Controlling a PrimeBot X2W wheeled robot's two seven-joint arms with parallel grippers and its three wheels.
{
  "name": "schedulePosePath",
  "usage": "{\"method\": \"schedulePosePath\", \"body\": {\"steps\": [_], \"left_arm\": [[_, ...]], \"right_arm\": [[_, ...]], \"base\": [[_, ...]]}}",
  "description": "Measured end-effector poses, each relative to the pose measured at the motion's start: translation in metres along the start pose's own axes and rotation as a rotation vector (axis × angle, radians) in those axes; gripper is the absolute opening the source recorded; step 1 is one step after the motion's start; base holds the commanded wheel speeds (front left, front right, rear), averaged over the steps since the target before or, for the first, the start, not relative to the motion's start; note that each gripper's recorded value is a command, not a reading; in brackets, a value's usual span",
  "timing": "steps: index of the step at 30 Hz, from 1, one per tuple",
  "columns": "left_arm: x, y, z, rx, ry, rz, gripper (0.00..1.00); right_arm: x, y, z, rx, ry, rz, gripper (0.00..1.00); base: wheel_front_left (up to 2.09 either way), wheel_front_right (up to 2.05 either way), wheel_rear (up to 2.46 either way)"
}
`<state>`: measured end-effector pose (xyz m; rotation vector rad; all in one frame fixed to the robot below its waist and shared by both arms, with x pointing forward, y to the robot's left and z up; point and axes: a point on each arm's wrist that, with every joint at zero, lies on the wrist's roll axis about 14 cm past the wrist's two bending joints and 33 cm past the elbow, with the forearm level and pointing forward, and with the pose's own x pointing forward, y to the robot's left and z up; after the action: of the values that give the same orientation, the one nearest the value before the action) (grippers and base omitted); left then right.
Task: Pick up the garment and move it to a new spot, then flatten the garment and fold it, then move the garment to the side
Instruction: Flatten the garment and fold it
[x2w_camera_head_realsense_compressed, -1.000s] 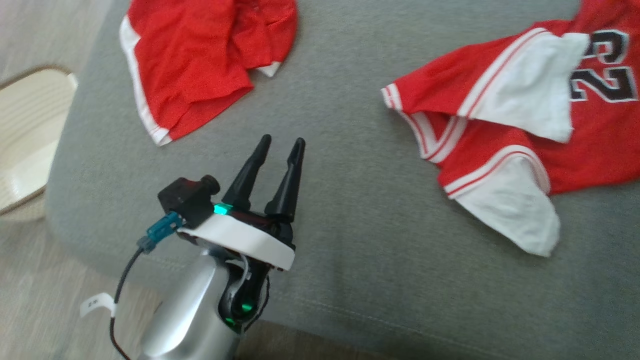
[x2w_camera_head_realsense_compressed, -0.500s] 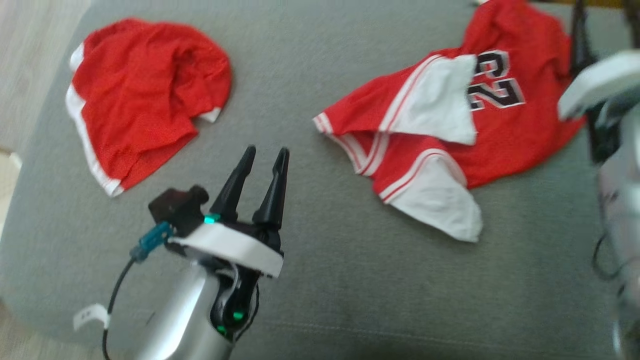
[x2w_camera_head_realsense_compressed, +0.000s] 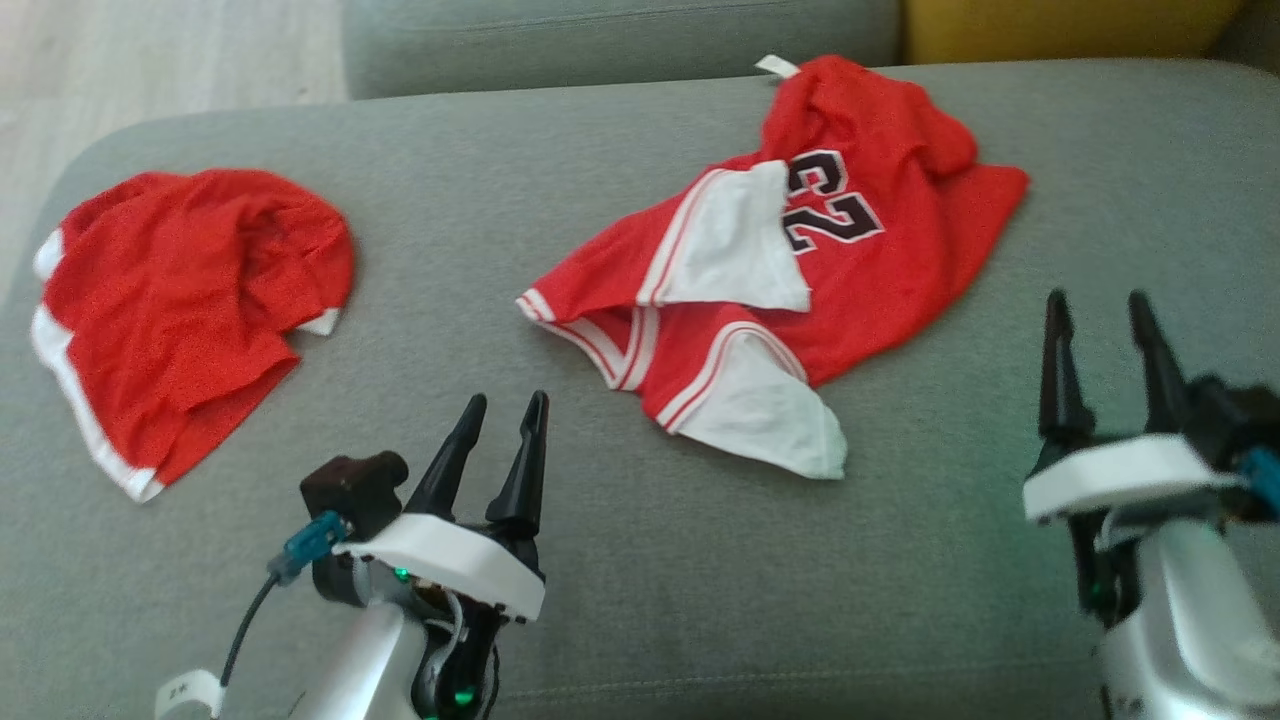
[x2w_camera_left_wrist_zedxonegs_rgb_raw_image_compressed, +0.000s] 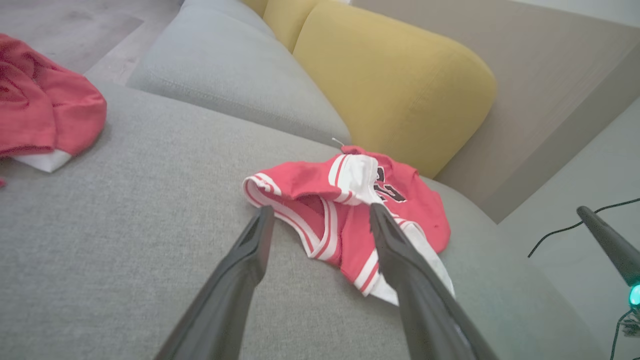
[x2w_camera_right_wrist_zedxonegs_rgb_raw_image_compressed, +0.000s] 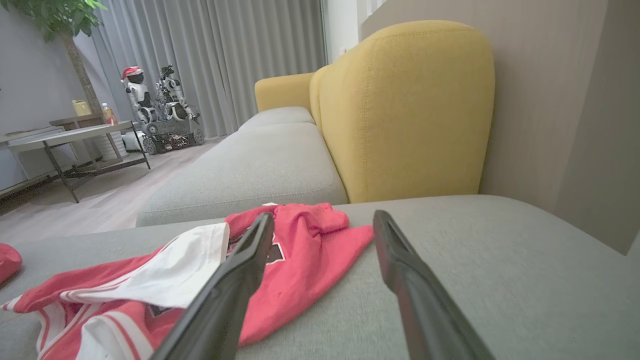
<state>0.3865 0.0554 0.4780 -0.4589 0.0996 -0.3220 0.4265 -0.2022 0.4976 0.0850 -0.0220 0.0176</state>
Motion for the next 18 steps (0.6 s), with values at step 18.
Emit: {"method": "schedulePosePath", "body": {"steps": [18], "left_arm": [[0.069, 0.003, -0.036, 0.474, 0.172, -0.124, 1.0]], "right_arm": [[-0.024, -0.025, -0.008, -0.003, 0.006, -0.088, 1.0]], "base": [[0.0, 0.0, 0.0]]}}
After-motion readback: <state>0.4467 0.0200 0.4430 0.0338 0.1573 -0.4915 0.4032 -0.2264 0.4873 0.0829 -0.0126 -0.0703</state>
